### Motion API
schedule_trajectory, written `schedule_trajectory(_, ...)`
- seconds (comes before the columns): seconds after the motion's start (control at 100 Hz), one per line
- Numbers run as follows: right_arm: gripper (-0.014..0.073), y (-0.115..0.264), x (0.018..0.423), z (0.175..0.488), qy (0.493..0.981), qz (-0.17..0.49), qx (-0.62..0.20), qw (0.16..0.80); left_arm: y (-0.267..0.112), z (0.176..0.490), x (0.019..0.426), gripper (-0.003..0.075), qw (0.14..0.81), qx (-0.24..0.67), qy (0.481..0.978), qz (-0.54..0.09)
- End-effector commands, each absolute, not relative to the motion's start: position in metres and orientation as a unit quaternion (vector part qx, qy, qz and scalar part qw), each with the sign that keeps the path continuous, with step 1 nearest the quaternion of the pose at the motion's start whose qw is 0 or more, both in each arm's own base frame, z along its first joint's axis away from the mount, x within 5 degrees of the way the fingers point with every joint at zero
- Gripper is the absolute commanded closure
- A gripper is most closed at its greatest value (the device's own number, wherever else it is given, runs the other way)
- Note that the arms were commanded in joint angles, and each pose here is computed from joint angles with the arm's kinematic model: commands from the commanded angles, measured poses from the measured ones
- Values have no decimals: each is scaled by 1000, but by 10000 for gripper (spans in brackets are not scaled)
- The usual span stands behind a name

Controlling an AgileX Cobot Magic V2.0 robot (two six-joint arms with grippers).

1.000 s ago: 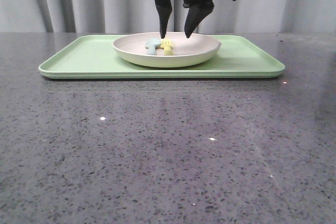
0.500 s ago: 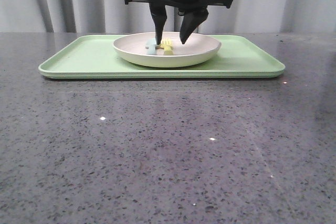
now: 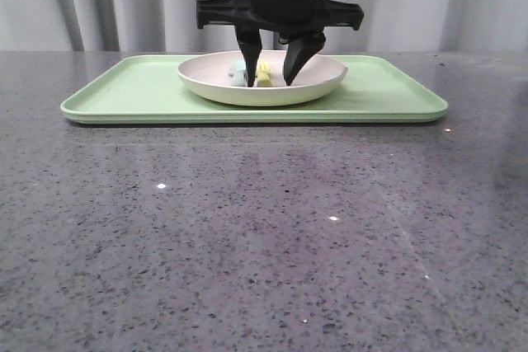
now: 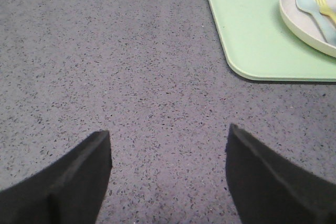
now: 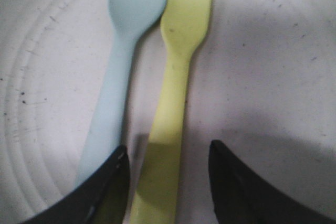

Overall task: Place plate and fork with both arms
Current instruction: 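Lower the right gripper into the plate and grasp the yellow fork, then lift the fork with the right gripper and move it beside the plate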

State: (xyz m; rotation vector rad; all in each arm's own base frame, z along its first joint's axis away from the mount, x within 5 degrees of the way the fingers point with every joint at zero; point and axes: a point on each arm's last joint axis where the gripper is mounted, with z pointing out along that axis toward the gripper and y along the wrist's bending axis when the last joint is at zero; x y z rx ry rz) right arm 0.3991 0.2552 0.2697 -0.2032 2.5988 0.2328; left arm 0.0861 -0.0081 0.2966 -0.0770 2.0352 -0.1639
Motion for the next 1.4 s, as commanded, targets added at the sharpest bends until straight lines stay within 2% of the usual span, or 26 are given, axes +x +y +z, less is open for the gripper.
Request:
schedule_trajectory(0.0,231,251,397,305,942,101,-74,311,-9,312,89,261,563,-37,822,-83)
schedule_trajectory(0.19,231,252,399,294,948,93,-74,295,-9,312,89,261,563,-37,822,-83)
schedule_trajectory(0.48,243,253,399,294,949,95,-73,292,-9,312,89,261,563,-37,822,-83)
schedule_trajectory(0.55,302,253,399,294,949,96,-72,291,-9,312,89,261,563,-37,822,-83)
schedule_trajectory(0.77,570,253,399,294,949,96,-72,291,-9,312,89,261,563,-37,822,-83)
schedule_trajectory(0.91,643,253,399,294,949,96,-72,291,-9,312,89,261,563,-37,822,-83)
schedule_trajectory(1.39,644,250,396,303,947,99,-71,298,-9,312,89,261,563,-37,822,-83)
